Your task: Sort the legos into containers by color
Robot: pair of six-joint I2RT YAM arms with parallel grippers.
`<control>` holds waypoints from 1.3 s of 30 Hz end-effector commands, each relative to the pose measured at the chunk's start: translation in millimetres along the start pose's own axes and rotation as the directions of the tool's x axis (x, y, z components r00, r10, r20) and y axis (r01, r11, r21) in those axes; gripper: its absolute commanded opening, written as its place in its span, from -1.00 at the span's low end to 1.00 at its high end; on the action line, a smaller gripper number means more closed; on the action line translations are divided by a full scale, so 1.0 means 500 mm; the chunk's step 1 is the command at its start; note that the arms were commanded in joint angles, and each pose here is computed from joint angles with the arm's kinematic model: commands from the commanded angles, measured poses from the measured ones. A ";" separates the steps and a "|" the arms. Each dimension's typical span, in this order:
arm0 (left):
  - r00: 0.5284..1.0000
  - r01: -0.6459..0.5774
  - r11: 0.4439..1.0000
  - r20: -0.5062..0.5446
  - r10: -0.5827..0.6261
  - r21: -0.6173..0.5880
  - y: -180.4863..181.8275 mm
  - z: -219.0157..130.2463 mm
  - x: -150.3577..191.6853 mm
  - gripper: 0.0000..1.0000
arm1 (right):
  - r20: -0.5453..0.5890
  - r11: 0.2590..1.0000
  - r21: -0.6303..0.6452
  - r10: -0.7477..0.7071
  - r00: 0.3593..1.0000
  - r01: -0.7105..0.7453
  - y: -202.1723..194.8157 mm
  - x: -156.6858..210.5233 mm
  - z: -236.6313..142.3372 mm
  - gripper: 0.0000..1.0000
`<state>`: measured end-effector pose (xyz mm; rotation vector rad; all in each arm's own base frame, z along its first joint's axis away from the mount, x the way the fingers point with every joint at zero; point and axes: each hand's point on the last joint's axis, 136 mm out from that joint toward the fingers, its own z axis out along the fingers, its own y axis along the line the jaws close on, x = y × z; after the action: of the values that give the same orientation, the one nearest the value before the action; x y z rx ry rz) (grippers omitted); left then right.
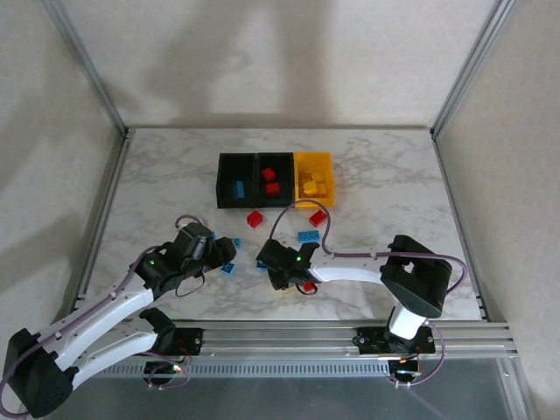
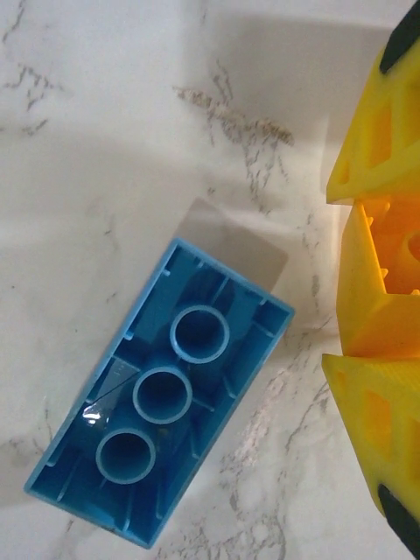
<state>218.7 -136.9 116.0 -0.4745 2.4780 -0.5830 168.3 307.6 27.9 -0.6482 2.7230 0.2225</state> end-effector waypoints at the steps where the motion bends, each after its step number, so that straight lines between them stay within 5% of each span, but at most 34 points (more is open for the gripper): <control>1: 1.000 0.007 1.000 0.004 -0.007 0.013 -0.012 -0.003 -0.010 0.40 | 0.066 1.000 0.014 0.025 0.998 -0.026 -0.026 -0.045 -0.050 -0.33; 16: 1.000 0.003 0.998 0.005 -0.003 0.066 -0.063 0.001 -0.033 0.40 | 0.354 0.954 -0.036 0.290 0.889 -0.298 -0.235 -0.357 -0.198 -0.32; 25: 1.000 0.003 0.997 0.007 -0.004 0.075 -0.077 0.007 -0.038 0.40 | 0.383 0.905 -0.002 0.395 0.835 -0.426 -0.382 -0.502 -0.132 -0.33; 39: 1.000 0.013 0.998 0.007 -0.014 0.068 -0.074 0.013 -0.035 0.40 | 0.331 0.882 0.004 0.443 0.833 -0.470 -0.442 -0.589 -0.005 -0.29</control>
<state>241.0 -158.2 131.3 -0.4604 2.4552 -0.6425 512.3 229.4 121.5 0.0941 2.4825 0.2866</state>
